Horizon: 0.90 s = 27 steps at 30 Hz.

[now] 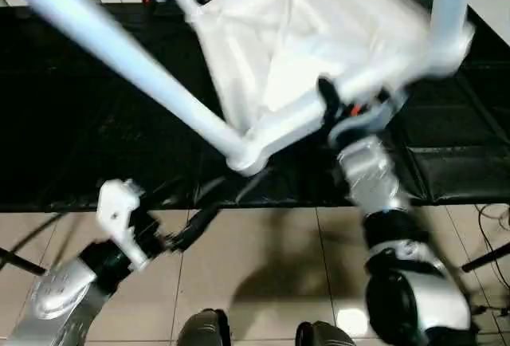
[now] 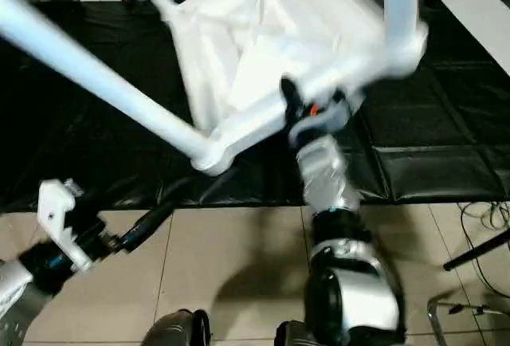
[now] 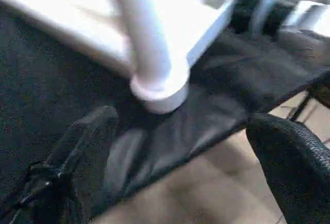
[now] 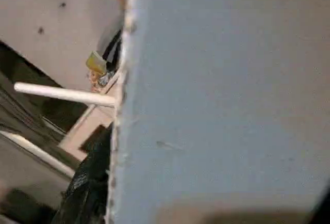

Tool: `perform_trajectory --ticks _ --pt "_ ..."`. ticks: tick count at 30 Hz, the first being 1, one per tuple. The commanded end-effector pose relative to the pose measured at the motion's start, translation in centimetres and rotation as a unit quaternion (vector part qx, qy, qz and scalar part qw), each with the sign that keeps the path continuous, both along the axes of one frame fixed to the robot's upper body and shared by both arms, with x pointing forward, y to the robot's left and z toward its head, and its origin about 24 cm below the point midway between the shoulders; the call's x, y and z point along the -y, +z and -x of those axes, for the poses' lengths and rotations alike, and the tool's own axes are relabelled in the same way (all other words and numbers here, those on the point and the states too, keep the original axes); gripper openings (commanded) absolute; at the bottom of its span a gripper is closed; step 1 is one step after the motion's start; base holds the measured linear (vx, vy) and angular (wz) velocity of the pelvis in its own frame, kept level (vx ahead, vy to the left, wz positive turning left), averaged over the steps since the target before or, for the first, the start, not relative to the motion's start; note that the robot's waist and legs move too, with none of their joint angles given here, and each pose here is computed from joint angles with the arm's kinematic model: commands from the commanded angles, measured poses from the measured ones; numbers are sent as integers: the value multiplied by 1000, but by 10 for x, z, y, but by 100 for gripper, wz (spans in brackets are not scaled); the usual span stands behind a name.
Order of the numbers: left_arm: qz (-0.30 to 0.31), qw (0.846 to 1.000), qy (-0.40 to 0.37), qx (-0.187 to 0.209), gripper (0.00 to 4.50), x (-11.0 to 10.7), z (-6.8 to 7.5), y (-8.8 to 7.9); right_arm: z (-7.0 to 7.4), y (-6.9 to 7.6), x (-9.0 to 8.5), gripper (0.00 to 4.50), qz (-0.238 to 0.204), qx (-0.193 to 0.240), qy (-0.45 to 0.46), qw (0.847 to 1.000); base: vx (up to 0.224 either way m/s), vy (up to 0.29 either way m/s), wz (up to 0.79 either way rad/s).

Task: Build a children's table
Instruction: Flip table

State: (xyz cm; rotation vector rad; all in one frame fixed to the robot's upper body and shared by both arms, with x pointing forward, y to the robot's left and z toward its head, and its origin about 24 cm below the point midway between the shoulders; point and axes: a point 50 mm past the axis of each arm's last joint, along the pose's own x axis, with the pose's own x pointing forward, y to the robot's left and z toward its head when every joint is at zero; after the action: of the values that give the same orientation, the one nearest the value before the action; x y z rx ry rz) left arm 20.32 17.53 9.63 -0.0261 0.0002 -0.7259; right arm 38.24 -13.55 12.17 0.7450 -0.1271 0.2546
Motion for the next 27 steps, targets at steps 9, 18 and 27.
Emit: perform_trajectory --ticks 9,18,27 --pt "-41 998 -50 28 450 18 -10 32 0 45 46 201 165 27 -147 975 0 0 0" --pt "-69 993 -38 84 450 28 -30 65 1 59 57 201 279 -2 -178 944 0 0 0" --pt "-195 951 -28 239 450 38 -55 119 -2 69 51 201 377 -2 -164 912 0 0 0"
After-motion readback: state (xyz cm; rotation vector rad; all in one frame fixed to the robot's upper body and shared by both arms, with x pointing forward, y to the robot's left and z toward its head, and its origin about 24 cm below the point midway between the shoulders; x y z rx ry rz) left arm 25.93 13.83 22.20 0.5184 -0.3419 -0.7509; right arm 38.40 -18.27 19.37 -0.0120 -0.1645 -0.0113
